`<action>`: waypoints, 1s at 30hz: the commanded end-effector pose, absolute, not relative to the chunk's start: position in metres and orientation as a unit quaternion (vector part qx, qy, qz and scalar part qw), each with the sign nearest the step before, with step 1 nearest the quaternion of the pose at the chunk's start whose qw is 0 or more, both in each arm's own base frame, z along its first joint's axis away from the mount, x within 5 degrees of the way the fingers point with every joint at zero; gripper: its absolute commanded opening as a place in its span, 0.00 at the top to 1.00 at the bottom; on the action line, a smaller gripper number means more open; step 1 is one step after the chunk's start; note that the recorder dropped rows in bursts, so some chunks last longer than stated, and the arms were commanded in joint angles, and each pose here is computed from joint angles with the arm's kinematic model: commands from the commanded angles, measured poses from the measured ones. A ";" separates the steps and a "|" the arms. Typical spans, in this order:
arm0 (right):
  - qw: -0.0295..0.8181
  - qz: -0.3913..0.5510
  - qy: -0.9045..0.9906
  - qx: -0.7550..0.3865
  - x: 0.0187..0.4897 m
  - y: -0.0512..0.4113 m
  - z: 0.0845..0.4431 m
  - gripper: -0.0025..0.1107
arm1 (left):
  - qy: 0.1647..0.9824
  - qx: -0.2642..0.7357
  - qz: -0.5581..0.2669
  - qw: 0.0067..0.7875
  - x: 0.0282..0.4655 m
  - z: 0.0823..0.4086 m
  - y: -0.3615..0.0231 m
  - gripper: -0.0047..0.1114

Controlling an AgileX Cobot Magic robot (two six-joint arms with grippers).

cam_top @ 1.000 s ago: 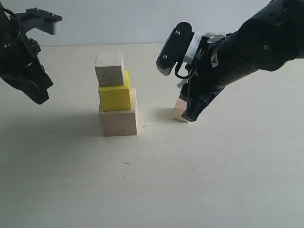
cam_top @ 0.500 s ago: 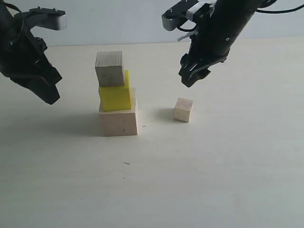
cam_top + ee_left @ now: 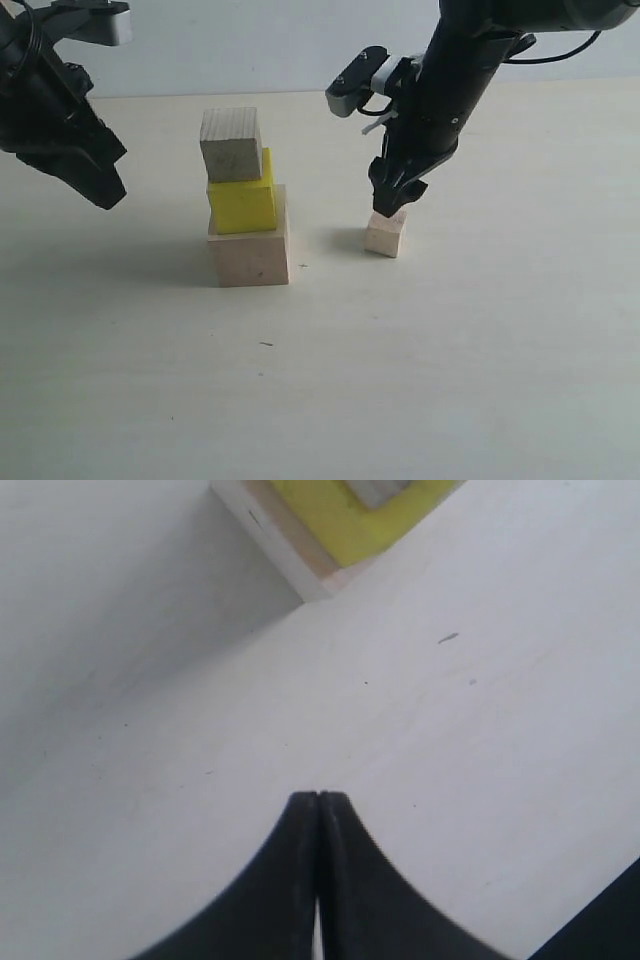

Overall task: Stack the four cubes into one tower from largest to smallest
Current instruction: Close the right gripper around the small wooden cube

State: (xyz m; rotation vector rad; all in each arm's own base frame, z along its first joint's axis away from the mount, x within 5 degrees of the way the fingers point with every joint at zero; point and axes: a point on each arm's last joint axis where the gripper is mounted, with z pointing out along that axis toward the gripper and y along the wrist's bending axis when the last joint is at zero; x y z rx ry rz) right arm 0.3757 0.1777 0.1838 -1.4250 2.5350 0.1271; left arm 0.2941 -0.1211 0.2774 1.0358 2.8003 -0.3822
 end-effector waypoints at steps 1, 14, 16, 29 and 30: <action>0.112 0.050 0.866 -0.485 0.379 0.177 0.179 0.37 | 0.929 0.337 -0.136 0.071 0.292 0.281 -0.122 0.96; 0.045 0.045 0.862 -0.502 0.369 0.172 0.178 0.37 | 0.929 0.336 -0.139 0.071 0.292 0.281 -0.122 0.96; 0.051 0.044 0.862 -0.503 0.372 0.173 0.180 0.37 | 0.929 0.334 -0.143 0.071 0.292 0.281 -0.123 0.96; 0.046 0.055 0.851 -0.520 0.394 0.185 0.170 0.37 | 0.928 0.331 -0.156 0.072 0.292 0.282 -0.125 0.96; 0.041 0.055 0.850 -0.522 0.395 0.185 0.167 0.37 | 0.928 0.332 -0.154 0.072 0.292 0.282 -0.125 0.96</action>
